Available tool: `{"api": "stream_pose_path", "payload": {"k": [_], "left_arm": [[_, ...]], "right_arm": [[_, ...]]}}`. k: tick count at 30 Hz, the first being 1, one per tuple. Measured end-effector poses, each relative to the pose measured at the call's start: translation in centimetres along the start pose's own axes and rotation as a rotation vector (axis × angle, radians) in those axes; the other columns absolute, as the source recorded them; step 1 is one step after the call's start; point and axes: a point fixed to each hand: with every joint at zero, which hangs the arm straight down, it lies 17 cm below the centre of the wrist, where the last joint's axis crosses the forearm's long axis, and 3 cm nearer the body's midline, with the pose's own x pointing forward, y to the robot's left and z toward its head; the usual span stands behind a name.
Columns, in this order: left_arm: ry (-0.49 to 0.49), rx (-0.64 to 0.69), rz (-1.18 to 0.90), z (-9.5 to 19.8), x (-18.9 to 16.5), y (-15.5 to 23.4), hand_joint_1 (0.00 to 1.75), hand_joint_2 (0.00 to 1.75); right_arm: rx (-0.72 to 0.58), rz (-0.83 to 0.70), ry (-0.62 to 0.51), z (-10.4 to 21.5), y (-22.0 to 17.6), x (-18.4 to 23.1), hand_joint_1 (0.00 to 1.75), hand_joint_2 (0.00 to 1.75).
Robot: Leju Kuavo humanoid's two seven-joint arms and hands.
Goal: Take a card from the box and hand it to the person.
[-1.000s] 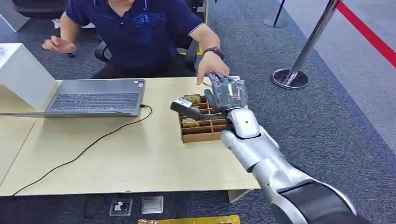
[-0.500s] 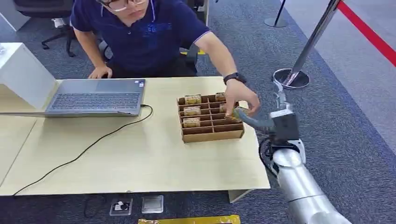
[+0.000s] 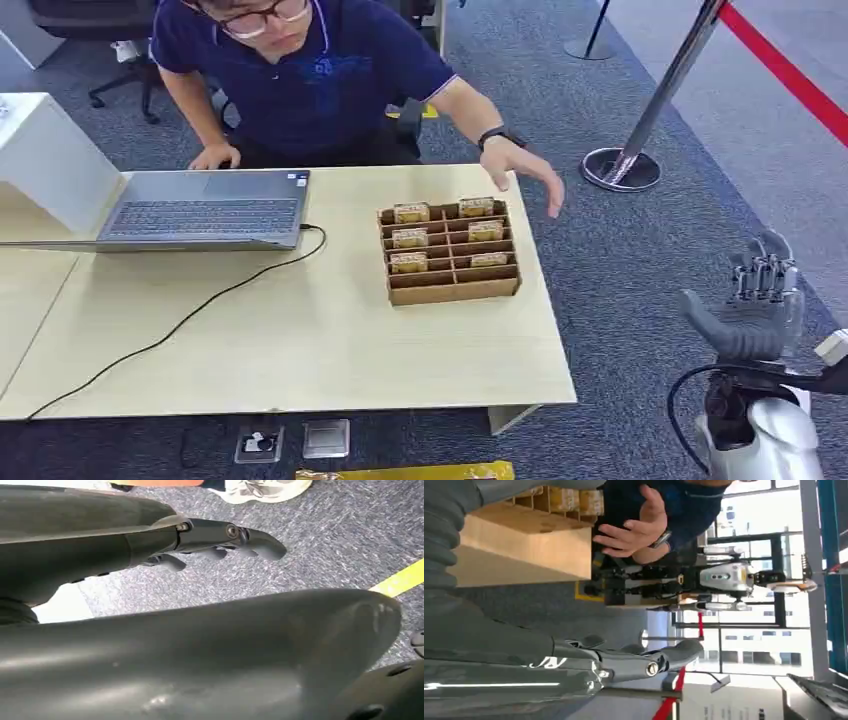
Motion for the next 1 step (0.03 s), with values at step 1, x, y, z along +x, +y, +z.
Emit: {"api": "stream_pose_path", "payload": {"k": [1], "left_arm": [[0.001,0.0,0.001,0.0,0.05,0.06,0.0,0.0]], "right_arm": [[-0.008,0.041,0.021,0.21,-0.71,-0.52,0.0,1.75]]}}
